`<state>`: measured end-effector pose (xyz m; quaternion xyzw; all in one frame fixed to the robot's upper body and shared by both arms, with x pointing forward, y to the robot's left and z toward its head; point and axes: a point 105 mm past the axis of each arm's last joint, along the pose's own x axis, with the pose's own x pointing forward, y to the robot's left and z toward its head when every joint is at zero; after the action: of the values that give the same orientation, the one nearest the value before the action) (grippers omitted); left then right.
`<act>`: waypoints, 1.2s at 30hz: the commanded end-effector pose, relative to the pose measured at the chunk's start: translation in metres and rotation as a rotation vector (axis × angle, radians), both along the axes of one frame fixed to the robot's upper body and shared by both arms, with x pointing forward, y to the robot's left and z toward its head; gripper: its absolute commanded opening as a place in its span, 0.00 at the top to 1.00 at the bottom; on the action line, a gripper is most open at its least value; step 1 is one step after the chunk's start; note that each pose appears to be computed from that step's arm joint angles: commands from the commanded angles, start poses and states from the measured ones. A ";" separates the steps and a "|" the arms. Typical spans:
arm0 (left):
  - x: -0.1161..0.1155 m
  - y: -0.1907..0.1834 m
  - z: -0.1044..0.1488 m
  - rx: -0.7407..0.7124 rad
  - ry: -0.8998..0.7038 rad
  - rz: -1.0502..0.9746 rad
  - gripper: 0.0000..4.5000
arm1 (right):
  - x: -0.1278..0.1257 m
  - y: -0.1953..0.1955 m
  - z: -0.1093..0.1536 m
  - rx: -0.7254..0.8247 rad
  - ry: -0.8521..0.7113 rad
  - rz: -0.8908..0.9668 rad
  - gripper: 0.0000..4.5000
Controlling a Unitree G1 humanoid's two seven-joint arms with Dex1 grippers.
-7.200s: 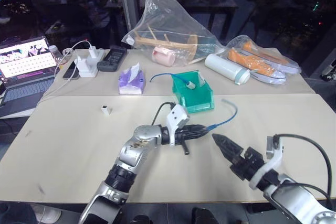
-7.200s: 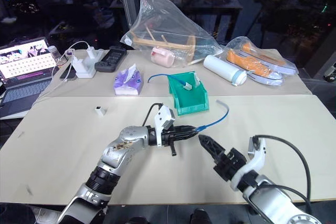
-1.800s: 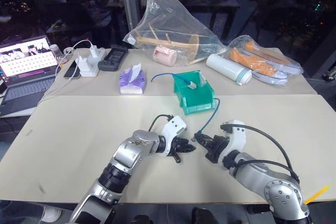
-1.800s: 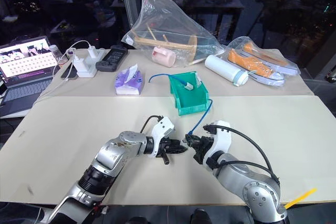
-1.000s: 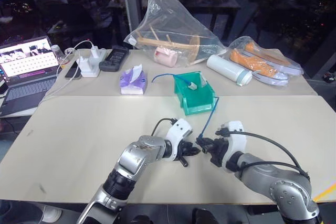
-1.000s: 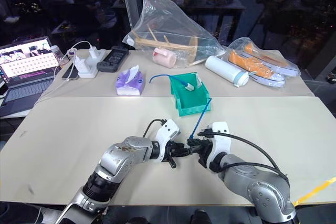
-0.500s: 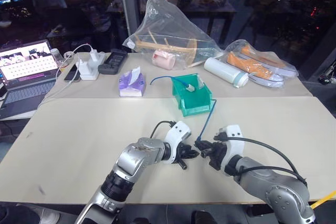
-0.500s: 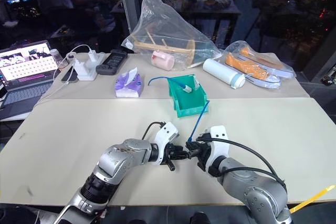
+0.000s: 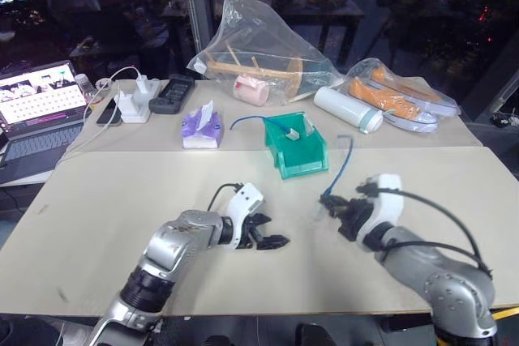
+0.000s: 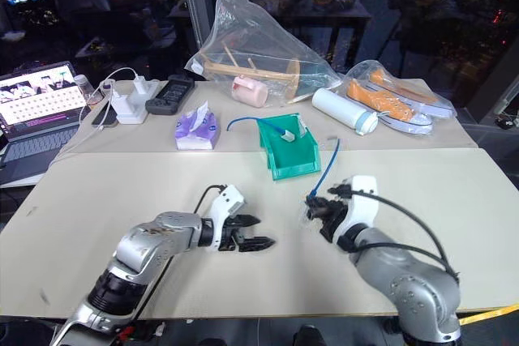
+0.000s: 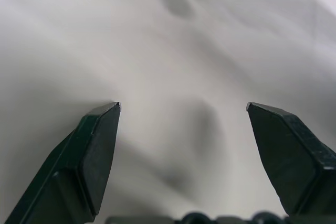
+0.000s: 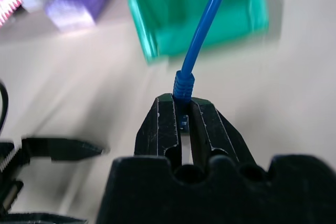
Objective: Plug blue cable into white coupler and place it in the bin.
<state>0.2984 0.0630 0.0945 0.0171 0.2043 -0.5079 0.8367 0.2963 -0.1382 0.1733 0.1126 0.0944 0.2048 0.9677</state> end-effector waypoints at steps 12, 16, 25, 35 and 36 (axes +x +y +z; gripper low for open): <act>0.021 0.032 0.048 -0.171 -0.259 0.177 0.08 | 0.117 0.007 0.047 -0.287 -0.238 0.167 1.00; 0.023 0.038 0.043 -0.133 -0.274 0.235 0.07 | 0.140 0.015 0.057 -0.262 -0.278 0.180 0.79; 0.030 0.047 0.043 -0.117 -0.320 0.297 0.07 | 0.138 0.023 0.089 -0.210 -0.368 0.236 0.12; 0.041 0.090 0.052 -0.049 -0.449 0.417 0.07 | 0.033 -0.020 0.085 -0.213 -0.446 0.335 0.01; 0.040 0.093 0.050 -0.041 -0.443 0.413 0.07 | 0.023 -0.024 0.076 -0.226 -0.431 0.339 0.01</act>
<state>0.3398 0.1494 0.1383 0.0598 0.0216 -0.3179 0.9460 0.3439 -0.1659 0.2315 -0.0467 -0.0345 0.3468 0.9362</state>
